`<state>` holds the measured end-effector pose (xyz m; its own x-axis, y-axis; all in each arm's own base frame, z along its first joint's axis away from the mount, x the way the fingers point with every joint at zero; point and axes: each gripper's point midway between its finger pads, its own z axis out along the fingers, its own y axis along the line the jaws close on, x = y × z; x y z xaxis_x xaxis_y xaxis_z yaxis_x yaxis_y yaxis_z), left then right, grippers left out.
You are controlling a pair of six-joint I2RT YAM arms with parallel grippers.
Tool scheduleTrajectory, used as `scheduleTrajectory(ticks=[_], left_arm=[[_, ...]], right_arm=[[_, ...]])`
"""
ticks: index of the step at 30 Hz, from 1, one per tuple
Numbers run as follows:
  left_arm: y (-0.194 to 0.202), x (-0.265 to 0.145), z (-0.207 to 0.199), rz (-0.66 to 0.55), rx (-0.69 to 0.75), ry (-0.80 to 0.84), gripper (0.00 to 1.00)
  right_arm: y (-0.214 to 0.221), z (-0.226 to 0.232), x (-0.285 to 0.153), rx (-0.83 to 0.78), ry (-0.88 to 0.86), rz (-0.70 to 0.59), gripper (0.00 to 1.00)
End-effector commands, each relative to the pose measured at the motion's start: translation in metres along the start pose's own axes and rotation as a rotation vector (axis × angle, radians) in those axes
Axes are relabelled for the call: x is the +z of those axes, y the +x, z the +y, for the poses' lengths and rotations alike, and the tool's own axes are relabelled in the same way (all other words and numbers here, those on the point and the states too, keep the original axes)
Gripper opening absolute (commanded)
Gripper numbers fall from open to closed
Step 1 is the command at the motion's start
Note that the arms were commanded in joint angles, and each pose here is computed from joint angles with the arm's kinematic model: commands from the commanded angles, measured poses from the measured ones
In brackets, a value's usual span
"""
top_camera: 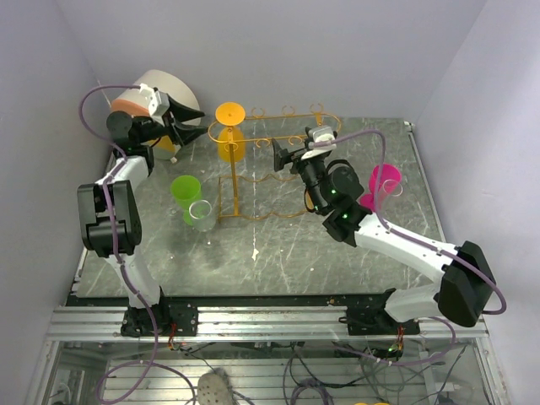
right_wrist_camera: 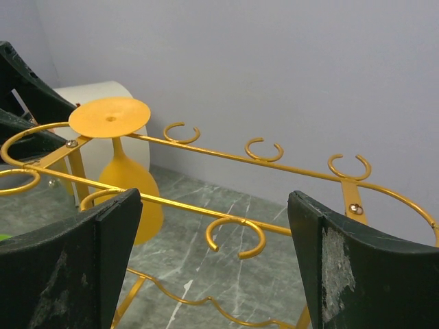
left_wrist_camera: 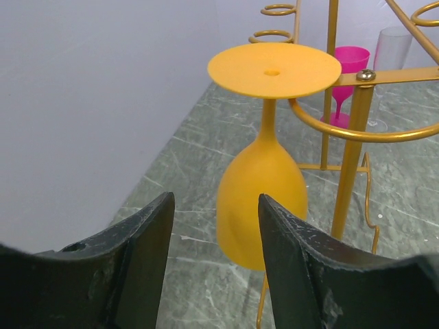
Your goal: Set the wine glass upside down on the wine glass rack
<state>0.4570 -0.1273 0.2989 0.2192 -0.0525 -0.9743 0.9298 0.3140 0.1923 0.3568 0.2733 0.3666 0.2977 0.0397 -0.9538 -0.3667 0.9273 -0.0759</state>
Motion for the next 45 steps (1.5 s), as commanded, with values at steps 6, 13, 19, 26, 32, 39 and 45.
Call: scheduleTrajectory(ticks=[6,13,19,26,32,39,45], left_arm=[[-0.052,-0.034,0.015,0.013,0.069,-0.071,0.62],[-0.127,-0.054,0.006,0.023,0.086,-0.216,0.58],[-0.133,-0.079,0.029,0.368,-0.053,-0.620,0.48],[-0.177,-0.130,-0.013,0.564,-0.088,-0.932,0.54],[-0.201,-0.152,-0.064,0.561,-0.142,-1.049,0.63],[-0.140,-0.175,-0.102,0.815,-0.418,-1.047,0.62],[-0.138,-0.193,-0.098,0.797,-0.467,-1.223,0.77]], right_arm=[[-0.028,-0.015,-0.013,0.051,0.029,-0.045,0.99],[-0.068,-0.019,-0.035,0.064,-0.045,-0.085,1.00],[-0.083,-0.033,-0.056,0.081,-0.039,-0.035,1.00],[-0.059,-0.064,-0.069,0.072,0.136,0.275,1.00],[-0.040,-0.129,-0.110,0.105,0.469,0.468,1.00],[-0.007,-0.185,-0.157,0.121,0.645,0.660,1.00],[0.017,-0.210,-0.153,0.183,0.649,0.698,1.00]])
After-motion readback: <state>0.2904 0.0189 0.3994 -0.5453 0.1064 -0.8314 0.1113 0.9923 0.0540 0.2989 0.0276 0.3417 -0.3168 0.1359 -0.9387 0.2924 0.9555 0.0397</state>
